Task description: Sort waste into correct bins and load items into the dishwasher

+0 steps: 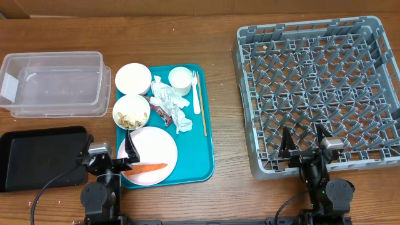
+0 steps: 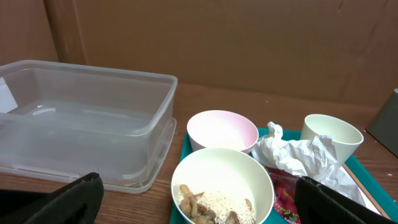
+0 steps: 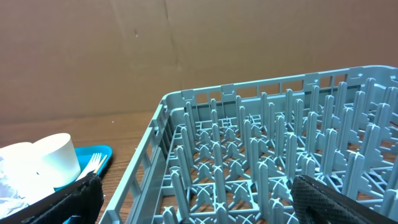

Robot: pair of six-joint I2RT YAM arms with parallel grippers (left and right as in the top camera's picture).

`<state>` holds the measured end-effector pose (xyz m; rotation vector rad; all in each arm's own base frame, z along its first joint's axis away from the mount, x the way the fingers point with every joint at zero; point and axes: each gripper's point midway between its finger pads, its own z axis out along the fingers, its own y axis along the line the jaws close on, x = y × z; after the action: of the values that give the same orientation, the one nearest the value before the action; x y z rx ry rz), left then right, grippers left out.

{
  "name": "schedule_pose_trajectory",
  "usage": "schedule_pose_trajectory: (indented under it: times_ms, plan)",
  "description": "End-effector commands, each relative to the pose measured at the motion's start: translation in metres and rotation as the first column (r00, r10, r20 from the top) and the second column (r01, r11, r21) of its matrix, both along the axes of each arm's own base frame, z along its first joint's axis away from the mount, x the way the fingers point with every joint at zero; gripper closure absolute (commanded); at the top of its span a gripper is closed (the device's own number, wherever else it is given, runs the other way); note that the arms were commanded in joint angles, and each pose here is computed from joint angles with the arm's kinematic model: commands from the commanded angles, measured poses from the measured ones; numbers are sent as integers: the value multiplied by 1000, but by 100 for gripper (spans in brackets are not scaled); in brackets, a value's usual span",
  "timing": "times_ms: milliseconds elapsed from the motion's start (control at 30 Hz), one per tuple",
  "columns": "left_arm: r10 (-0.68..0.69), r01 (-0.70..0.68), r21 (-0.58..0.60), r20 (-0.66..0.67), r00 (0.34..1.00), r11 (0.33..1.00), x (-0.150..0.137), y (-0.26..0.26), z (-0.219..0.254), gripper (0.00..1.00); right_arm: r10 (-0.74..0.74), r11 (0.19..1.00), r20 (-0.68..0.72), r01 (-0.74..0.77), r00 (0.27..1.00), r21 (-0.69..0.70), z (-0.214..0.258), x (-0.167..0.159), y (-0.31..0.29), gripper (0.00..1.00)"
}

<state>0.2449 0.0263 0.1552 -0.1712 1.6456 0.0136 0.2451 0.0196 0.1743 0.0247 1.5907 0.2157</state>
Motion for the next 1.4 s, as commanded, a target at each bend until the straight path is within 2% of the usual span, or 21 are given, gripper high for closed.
schedule_pose_trajectory:
  times_ms: [0, 967, 1000, 1033, 1067, 1133, 1267, 1300, 1367]
  plan:
    - [-6, 6, 22, 5, 1000, 1000, 0, 0, 1, 0, -14, 1000, 3, 14, 1000, 0, -2, 0, -3, 0]
    - [-8, 7, 19, 11, 1000, 1000, 0, -1, 2, 0, -14, 1000, 2, 14, 1000, 0, -2, 0, -3, 0]
    - [-40, 41, -20, 51, 998, 999, 1, -7, 11, 0, -14, 1000, 2, 14, 1000, 0, -2, 0, -3, 0]
    - [-164, 177, -128, 107, 981, 976, 1, -30, 22, 0, -14, 1000, 2, 14, 1000, 0, -2, 0, -3, 0]
    - [-220, 238, -144, 132, 967, 961, 0, -40, 28, 0, -14, 1000, 2, 14, 1000, 0, -2, 0, -3, 0]
    - [-300, 327, -135, 188, 935, 935, -3, -55, 42, 0, -14, 1000, 2, 14, 1000, 0, -2, 0, -3, 0]
    - [-373, 410, -63, 308, 875, 910, -12, -68, 75, 0, -14, 1000, 2, 14, 1000, 0, -2, 0, -3, 0]
    - [-436, 471, -33, 323, 840, 882, -17, -79, 81, 0, -14, 1000, 2, 14, 1000, 0, -2, 0, -3, 0]
    - [-493, 525, -18, 316, 810, 851, -22, -90, 83, 0, -14, 1000, 2, 14, 1000, 0, -2, 0, -3, 0]
